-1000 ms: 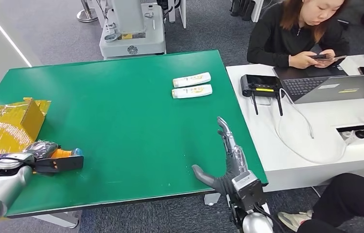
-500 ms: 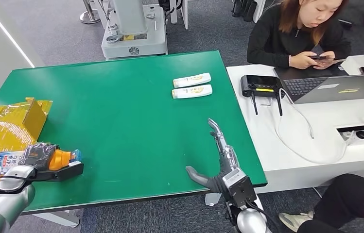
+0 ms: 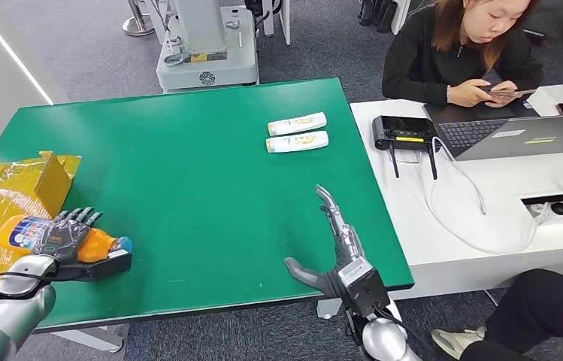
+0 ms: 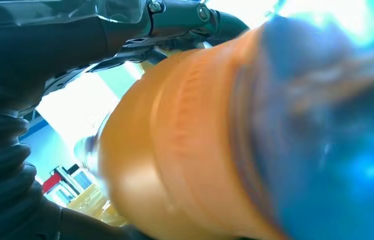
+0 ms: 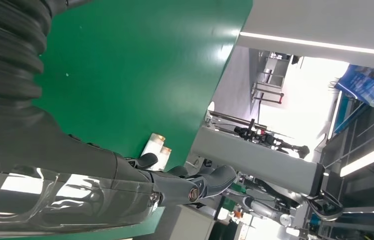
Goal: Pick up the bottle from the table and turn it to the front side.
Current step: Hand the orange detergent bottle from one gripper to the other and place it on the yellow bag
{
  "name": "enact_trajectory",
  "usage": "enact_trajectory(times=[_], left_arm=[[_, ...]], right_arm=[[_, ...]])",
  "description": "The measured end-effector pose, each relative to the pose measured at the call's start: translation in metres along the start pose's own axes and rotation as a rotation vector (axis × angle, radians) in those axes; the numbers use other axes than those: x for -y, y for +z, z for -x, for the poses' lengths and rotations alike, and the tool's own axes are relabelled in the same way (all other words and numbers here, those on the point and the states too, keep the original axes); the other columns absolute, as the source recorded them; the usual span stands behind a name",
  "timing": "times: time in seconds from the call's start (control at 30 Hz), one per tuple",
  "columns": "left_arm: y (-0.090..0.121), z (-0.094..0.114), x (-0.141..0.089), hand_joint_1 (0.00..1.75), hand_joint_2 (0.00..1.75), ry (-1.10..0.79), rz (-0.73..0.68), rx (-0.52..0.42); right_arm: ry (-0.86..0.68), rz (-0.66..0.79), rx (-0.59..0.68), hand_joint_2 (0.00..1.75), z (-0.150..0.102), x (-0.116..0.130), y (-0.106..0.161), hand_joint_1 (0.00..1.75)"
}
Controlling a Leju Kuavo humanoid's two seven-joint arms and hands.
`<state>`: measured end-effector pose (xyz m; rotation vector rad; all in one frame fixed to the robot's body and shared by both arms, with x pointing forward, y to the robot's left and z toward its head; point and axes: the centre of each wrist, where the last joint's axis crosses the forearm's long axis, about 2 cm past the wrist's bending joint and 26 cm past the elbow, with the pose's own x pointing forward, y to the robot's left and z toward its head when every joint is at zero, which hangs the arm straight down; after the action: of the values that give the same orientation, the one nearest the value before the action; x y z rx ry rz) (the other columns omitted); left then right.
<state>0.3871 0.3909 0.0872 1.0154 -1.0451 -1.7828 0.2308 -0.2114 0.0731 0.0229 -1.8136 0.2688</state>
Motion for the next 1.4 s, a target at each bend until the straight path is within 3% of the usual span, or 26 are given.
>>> enact_trajectory(times=[0.13,0.47,0.6,0.73,0.87,1.4], left_arm=[[0.0,0.001,-0.001,0.0,0.0,0.021,-0.009,0.003],[-0.002,-0.002,-0.002,0.0,0.0,0.145,0.01,-0.04],[-0.008,-0.003,-0.01,0.0,0.0,0.489,0.103,-0.041],[-0.014,-0.004,-0.02,0.0,0.0,0.909,0.12,0.058],[-0.017,-0.013,-0.022,0.0,0.0,1.107,0.099,0.117],[-0.021,-0.027,-0.022,0.0,0.0,1.188,0.054,0.142]], right_arm=[[-0.003,-0.009,0.005,1.75,0.001,-0.001,-0.001,0.0],[-0.013,-0.033,0.004,1.75,0.002,-0.002,-0.004,0.0],[0.003,-0.048,-0.003,1.75,0.005,-0.003,-0.003,0.0],[0.016,-0.064,-0.014,1.75,0.006,-0.004,-0.001,0.0],[0.019,-0.071,-0.026,1.75,0.007,-0.005,0.002,0.0],[0.02,-0.087,-0.046,1.75,0.004,-0.008,0.004,0.0]])
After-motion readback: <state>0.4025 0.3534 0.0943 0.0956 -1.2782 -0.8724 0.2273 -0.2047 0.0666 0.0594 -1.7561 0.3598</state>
